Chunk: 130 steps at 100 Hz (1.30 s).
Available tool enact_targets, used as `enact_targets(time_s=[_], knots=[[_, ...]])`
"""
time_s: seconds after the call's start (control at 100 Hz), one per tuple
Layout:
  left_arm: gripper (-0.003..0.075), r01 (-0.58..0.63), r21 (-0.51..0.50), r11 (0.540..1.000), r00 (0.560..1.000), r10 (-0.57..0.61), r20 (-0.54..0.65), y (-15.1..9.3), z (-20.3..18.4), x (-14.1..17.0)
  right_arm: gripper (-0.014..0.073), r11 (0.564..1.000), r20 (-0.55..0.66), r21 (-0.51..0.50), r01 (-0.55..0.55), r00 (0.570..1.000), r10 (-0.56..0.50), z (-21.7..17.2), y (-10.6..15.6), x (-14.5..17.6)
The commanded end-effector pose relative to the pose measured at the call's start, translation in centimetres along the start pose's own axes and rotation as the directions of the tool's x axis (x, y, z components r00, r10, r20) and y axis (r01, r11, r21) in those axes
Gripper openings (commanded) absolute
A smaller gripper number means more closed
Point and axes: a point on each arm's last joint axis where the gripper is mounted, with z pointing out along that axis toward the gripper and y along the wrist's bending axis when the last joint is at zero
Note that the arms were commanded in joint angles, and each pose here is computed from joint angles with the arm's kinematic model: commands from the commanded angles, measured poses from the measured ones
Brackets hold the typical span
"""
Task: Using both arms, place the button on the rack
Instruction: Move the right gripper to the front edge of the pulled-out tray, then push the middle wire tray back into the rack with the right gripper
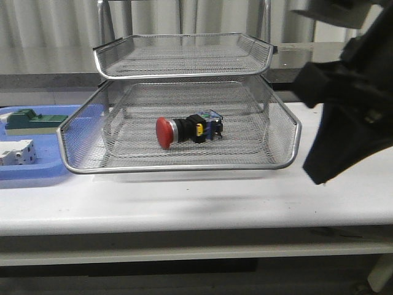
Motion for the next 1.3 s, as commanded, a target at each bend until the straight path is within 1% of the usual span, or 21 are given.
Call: enact_targets(time_s=[0.0, 0.25, 0.4, 0.56, 0.69, 0.93, 1.07, 1.19, 1.29], knots=[[0.0004, 0.024, -0.027, 0.999, 0.996, -0.022, 0.084, 0.3, 0.0, -1.4, -0.0066, 0.999, 0.073, -0.021, 0.046, 0.996, -0.045, 0.1, 1.3, -2.0], [0.0004, 0.024, -0.027, 0.999, 0.996, -0.022, 0.084, 0.3, 0.0, -1.4, -0.0066, 0.985, 0.018, -0.047, 0.164, 0.986, -0.163, 3.3, 4.3, -3.8], [0.0004, 0.024, -0.027, 0.999, 0.996, -0.022, 0.084, 0.3, 0.0, -1.4, -0.0066, 0.966, 0.001, -0.036, 0.255, 0.967, -0.255, 5.1, 5.7, -4.6], [0.0004, 0.024, -0.027, 0.999, 0.996, -0.022, 0.084, 0.3, 0.0, -1.4, -0.0066, 0.943, -0.018, -0.015, 0.333, 0.943, -0.333, 6.6, 6.5, -5.2], [0.0004, 0.024, -0.027, 0.999, 0.996, -0.022, 0.084, 0.3, 0.0, -1.4, -0.0066, 0.932, -0.011, 0.007, 0.364, 0.932, -0.363, 7.0, 6.4, -5.8], [0.0004, 0.024, -0.027, 0.999, 0.996, -0.022, 0.084, 0.3, 0.0, -1.4, -0.0066, 0.898, 0.059, 0.07, 0.435, 0.896, -0.439, 7.0, 6.2, -6.7], [0.0004, 0.024, -0.027, 0.999, 0.996, -0.022, 0.084, 0.3, 0.0, -1.4, -0.0066, 0.885, 0.09, 0.097, 0.455, 0.882, -0.463, 6.9, 5.9, -7.2], [0.0004, 0.024, -0.027, 0.999, 0.996, -0.022, 0.084, 0.3, 0.0, -1.4, -0.0066, 0.895, 0.12, 0.118, 0.43, 0.889, -0.443, 6.6, 5.0, -7.9], [0.0004, 0.024, -0.027, 0.999, 0.996, -0.022, 0.084, 0.3, 0.0, -1.4, -0.0066, 0.908, 0.165, 0.148, 0.392, 0.896, -0.413, 6.2, 3.7, -8.9]])
